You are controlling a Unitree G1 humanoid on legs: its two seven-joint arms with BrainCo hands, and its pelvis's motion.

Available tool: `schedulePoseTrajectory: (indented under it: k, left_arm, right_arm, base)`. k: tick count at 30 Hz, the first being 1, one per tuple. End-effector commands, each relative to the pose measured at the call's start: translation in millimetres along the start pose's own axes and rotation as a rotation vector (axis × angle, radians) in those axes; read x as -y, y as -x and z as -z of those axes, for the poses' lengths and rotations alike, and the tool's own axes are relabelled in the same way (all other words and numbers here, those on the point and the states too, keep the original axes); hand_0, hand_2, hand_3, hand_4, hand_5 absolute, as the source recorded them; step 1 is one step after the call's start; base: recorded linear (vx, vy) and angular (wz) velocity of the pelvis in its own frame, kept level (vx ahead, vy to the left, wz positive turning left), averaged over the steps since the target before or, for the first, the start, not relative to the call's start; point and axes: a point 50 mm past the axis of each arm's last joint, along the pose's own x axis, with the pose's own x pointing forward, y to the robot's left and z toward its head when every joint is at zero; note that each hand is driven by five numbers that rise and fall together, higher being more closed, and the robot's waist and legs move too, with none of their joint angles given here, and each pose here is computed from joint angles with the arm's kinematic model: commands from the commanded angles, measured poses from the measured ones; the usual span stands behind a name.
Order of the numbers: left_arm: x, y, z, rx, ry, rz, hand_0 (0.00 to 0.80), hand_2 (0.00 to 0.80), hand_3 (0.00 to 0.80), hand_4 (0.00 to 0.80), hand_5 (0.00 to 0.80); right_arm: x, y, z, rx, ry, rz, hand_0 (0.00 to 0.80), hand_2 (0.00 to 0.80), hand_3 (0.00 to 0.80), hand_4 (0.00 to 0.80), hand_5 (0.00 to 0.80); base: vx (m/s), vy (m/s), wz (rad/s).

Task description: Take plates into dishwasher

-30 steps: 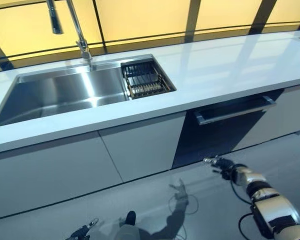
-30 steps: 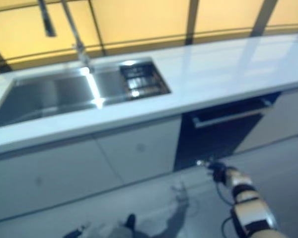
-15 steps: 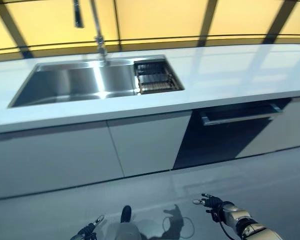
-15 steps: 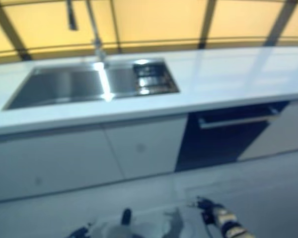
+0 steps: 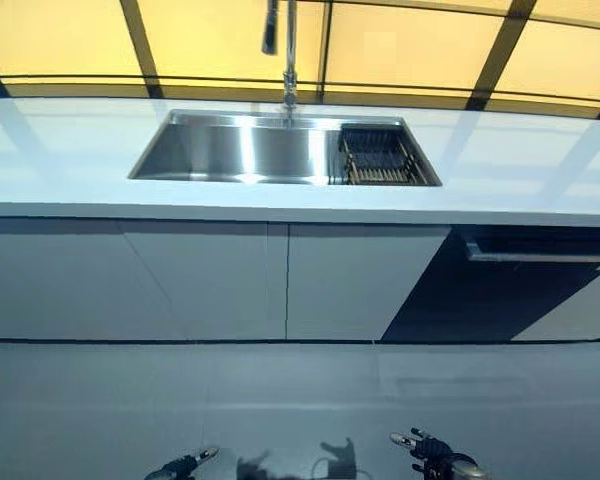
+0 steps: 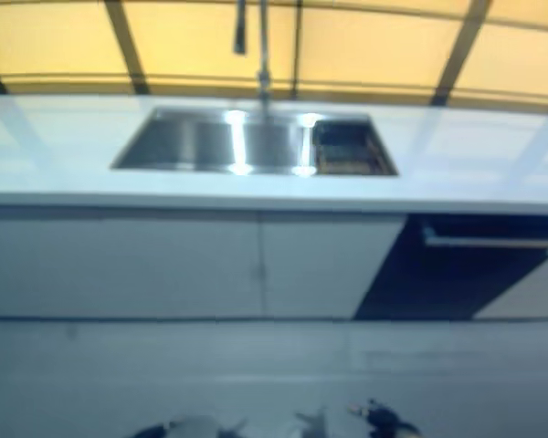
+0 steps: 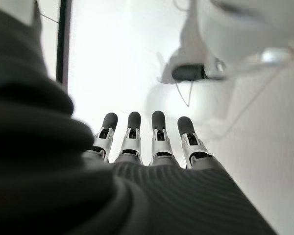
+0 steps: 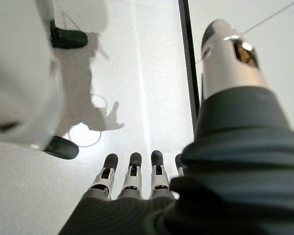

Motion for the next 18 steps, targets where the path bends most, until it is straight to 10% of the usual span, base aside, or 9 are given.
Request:
schedulePoseTrajectory:
  k: [1, 18]
  left_arm:
    - [6, -1, -4, -0.03, -0.103, 0.031, 0.0, 0.0, 0.0, 0.0, 0.0]
    - [28, 0, 25, -0.073, 0.079, 0.048, 0.0, 0.0, 0.0, 0.0, 0.0]
  right_arm:
    - [10, 0, -8, 0.027, -0.102, 0.049, 0.0, 0.0, 0.0, 0.0, 0.0]
    - [1, 4, 42, -0.201, -0.134, 0.071, 0.0, 0.0, 0.0, 0.0, 0.0]
  base:
    - [-0.054, 0.08, 1.18]
    - [-0.037, -0.033, 0.08]
